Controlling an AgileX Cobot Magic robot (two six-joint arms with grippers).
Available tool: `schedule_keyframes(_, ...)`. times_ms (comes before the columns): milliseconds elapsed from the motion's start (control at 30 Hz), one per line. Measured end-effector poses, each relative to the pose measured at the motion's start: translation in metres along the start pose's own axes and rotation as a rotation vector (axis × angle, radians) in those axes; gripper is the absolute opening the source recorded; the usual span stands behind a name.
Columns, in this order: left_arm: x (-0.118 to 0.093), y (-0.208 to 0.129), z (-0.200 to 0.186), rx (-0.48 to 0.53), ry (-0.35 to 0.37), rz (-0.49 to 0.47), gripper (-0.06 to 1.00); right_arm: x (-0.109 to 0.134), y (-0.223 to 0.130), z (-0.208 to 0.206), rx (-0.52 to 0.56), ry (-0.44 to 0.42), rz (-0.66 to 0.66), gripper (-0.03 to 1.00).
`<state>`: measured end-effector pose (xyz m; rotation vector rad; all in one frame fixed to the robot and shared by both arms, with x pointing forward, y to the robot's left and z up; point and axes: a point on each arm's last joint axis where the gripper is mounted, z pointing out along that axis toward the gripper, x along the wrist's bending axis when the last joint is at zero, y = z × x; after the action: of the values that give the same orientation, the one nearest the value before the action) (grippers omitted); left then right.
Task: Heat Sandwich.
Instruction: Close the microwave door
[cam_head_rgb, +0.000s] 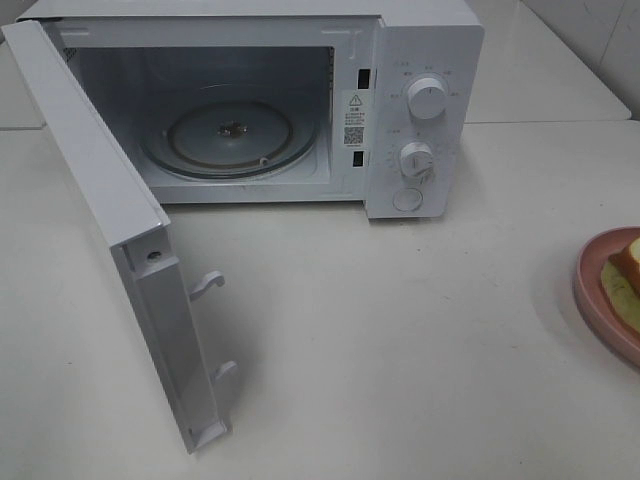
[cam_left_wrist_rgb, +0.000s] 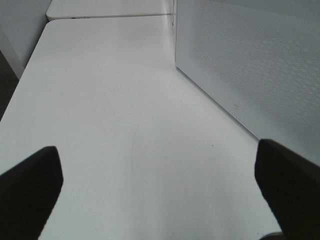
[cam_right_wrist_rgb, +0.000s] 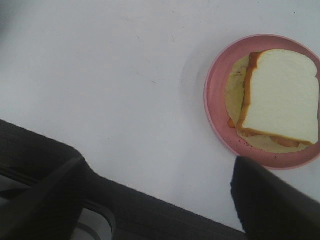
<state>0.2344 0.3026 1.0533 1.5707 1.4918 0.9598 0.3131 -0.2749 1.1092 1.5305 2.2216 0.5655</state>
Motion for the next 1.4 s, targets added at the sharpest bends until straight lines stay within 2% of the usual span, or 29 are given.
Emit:
schedule_keyframes(133,0.0,0.0,0.0,0.0,0.0,0.0,0.99,-0.002,-0.017,0.0,-0.028,-0.003,0.026,0.77)
schedule_keyframes(267,0.0,0.0,0.0,0.0,0.0,0.0,0.99,-0.004,-0.043,-0.004,-0.141,-0.016,0.077,0.77)
schedule_keyframes(300,0.0,0.0,0.0,0.0,0.0,0.0,0.99,-0.003,-0.05,-0.005,-0.197,-0.02,0.099,0.77)
schedule_keyframes(500,0.0,0.0,0.0,0.0,0.0,0.0,0.99,0.0,-0.071,-0.002,-0.296,-0.053,0.16,0.77)
schedule_keyframes(733,0.0,0.0,0.0,0.0,0.0,0.0,0.99,0.005,-0.092,0.012,-0.33,-0.081,0.226,0.77)
schedule_keyframes(900,0.0,0.0,0.0,0.0,0.0,0.0,0.99,0.008,-0.103,0.007,-0.423,-0.123,0.263,0.77)
schedule_keyframes(1033,0.0,0.0,0.0,0.0,0.0,0.0,0.99,0.01,-0.107,0.005,-0.451,-0.142,0.278,0.77)
schedule_keyframes(1400,0.0,0.0,0.0,0.0,0.0,0.0,0.99,0.01,-0.107,0.005,-0.45,-0.149,0.286,0.77)
